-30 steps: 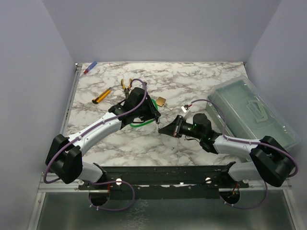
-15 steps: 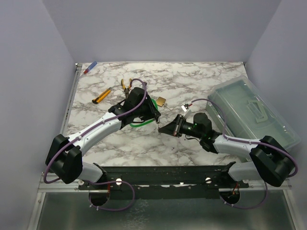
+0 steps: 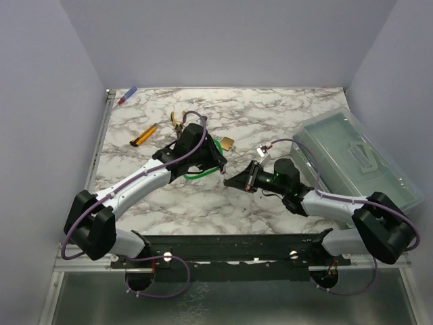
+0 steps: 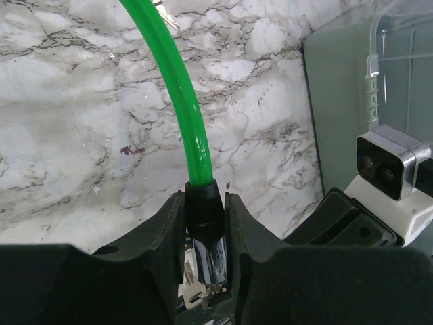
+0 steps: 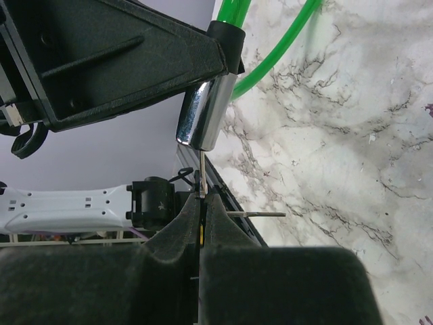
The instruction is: Unlock with the key
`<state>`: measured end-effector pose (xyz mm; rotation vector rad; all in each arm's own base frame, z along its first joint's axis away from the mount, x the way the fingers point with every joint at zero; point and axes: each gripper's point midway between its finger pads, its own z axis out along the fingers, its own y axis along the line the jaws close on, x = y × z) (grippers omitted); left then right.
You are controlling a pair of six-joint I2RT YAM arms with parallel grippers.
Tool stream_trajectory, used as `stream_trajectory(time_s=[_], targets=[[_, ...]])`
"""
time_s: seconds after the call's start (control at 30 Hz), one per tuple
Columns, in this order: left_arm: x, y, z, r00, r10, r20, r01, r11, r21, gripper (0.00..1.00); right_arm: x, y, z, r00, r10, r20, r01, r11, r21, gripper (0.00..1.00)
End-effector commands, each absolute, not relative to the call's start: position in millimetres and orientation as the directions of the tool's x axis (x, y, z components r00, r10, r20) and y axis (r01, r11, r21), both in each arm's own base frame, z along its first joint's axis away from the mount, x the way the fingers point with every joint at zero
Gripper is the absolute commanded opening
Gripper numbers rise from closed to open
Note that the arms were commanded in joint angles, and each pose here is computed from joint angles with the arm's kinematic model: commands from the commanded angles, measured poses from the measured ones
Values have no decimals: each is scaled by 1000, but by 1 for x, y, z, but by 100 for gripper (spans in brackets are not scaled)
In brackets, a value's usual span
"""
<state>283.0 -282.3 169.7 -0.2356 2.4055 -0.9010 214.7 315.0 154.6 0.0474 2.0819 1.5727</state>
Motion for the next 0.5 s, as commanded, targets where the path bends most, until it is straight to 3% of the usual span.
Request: stream_trajectory(time_s=[0.0, 0.47], targets=[[282, -284, 185, -820, -354, -450, 60, 728, -683, 0, 218, 316, 166, -850, 339, -402, -313, 289, 905, 0], [280, -284, 182, -823, -358, -442, 54, 725, -687, 0, 223, 316, 166, -856, 356, -374, -282, 285, 916, 0]])
